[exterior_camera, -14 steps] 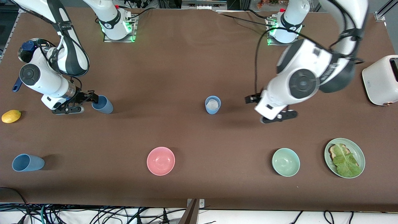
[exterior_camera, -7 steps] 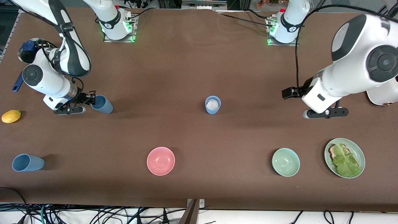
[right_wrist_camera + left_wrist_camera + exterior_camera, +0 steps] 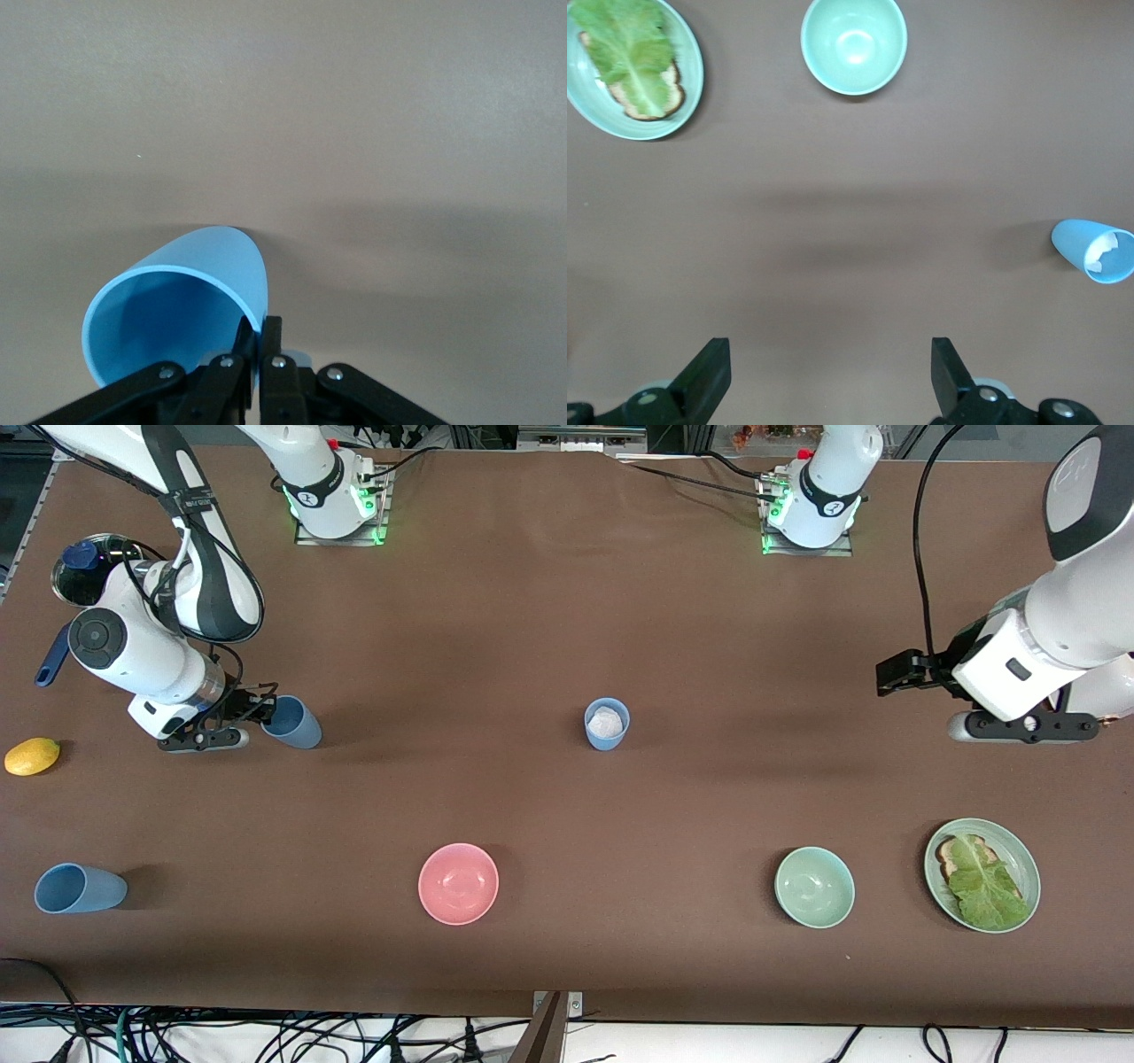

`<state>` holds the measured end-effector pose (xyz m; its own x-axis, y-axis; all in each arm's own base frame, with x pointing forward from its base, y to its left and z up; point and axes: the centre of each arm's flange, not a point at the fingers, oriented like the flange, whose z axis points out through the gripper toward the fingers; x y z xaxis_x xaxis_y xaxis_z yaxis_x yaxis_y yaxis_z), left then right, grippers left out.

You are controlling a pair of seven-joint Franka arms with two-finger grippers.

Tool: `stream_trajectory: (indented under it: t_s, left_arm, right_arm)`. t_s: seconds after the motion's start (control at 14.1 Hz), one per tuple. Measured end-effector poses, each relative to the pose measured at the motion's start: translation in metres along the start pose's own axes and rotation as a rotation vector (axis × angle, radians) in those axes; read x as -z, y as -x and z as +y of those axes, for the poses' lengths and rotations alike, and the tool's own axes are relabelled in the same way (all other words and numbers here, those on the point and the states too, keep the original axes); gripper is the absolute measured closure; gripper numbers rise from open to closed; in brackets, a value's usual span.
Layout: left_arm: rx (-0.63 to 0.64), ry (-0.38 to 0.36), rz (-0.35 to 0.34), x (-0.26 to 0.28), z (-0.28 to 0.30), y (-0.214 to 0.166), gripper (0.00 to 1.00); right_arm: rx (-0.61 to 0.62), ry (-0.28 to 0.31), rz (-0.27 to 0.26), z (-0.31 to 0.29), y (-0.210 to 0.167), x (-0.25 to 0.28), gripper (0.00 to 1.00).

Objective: Stack blue cups with both arms
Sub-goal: 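Lift the blue cup with the right gripper toward the tissue cup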

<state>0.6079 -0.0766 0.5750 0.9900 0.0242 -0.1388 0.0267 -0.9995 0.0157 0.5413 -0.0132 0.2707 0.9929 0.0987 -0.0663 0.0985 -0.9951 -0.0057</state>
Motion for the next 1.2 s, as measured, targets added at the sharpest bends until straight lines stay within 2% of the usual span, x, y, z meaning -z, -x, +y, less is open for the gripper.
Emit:
stream_trajectory:
  t_s: [0.21, 0.57, 0.85, 1.2]
  left_arm:
    - [0.05, 0.026, 0.072, 0.011, -0.023, 0.011, 0.0]
    - [0.05, 0.017, 0.094, -0.008, -0.024, 0.043, 0.0]
    - [0.065, 0.02, 0.112, -0.005, -0.037, 0.058, 0.0]
    - [-0.026, 0.016, 0.099, -0.003, -0.058, 0.061, 0.0]
  right_arm:
    - [0.017, -0.005, 0.003, -0.017, -0.02, 0.031, 0.96]
    - [0.028, -0.011, -0.006, -0.089, -0.058, 0.135, 0.96]
    - [0.015, -0.023, 0.017, -0.167, -0.061, 0.179, 0.96]
    - [-0.089, -0.079, 0.027, -0.285, -0.048, 0.203, 0.96]
